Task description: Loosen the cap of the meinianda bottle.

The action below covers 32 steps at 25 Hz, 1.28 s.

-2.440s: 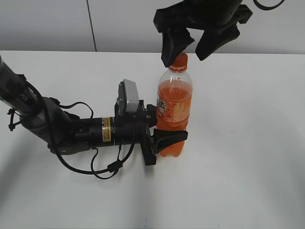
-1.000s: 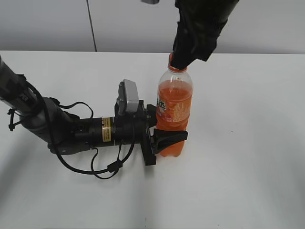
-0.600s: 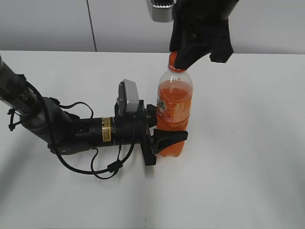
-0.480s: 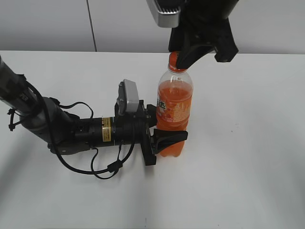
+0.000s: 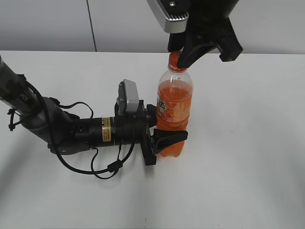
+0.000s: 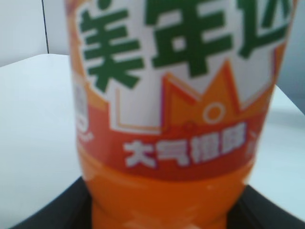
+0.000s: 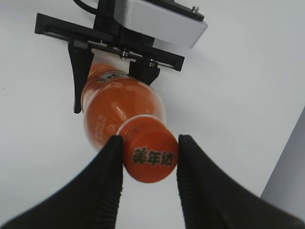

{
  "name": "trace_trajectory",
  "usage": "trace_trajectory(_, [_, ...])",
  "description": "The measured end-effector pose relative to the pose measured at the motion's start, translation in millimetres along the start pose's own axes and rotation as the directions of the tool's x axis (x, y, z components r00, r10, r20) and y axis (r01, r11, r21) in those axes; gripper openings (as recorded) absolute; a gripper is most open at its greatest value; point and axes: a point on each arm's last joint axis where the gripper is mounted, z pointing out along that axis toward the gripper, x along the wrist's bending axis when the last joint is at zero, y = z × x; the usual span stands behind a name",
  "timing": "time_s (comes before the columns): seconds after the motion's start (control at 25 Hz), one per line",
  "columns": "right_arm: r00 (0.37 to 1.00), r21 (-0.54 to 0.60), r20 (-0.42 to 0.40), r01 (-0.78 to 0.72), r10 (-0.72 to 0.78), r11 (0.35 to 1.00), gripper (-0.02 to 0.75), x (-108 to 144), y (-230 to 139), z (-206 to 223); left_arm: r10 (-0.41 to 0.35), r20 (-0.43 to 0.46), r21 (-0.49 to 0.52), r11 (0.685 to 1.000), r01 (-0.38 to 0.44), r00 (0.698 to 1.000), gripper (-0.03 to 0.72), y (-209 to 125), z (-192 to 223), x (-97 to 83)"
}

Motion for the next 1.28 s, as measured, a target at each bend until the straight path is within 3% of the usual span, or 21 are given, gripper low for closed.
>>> trace_trajectory(0.16, [0.998,0.002,0.0,-0.061,0.061,0.998,0.276,0.0,-0.2,0.0,-0.001,0.0,0.0,1.0,0.001,1.0,0.384,0.0,0.0,0.0])
trace_trajectory(0.36, [0.977,0.022,0.004,-0.212,0.212,0.977,0.477,-0.1,-2.0,0.5,-0.002,0.0,-0.001,1.0,0.002,1.0,0.384,0.1,0.0,0.0])
trace_trajectory(0.56, [0.887,-0.016,0.024,-0.46,0.46,0.888,0.538,2.2,1.5,-12.7,-0.002,0.0,0.0,1.0,0.002,1.0,0.384,0.0,0.0,0.0])
trace_trajectory(0.64, [0.795,-0.051,0.022,-0.604,0.606,0.795,0.543,4.0,4.5,-22.0,-0.002,0.0,-0.001,1.0,0.002,1.0,0.384,0.1,0.0,0.0])
trace_trajectory(0.72, [0.659,-0.075,0.016,-0.749,0.752,0.658,0.544,5.8,6.3,-30.0,-0.002,0.0,0.0,1.0,0.002,1.0,0.384,0.0,0.0,0.0])
trace_trajectory(0.88, [0.305,-0.086,-0.004,-0.949,0.952,0.303,0.543,7.3,6.1,-36.3,-0.002,0.0,0.0,1.0,0.002,1.0,0.384,0.0,0.0,0.0])
trace_trajectory(0.96, [0.18,-0.085,-0.013,-0.98,0.984,0.178,0.543,7.3,6.0,-36.3,-0.002,0.0,0.0,1.0,0.002,1.0,0.384,0.0,0.0,0.0])
trace_trajectory(1.12, [0.033,-0.082,-0.029,-0.996,0.999,0.03,0.543,7.3,6.3,-36.3,-0.002,0.0,0.0,1.0,0.002,1.0,0.384,0.0,0.0,0.0])
trace_trajectory(1.28, [-0.011,-0.08,-0.033,-0.997,0.999,-0.014,0.543,7.3,6.3,-36.3,-0.002,-0.001,0.0,1.0,0.002,1.0,0.384,0.0,0.0,0.1])
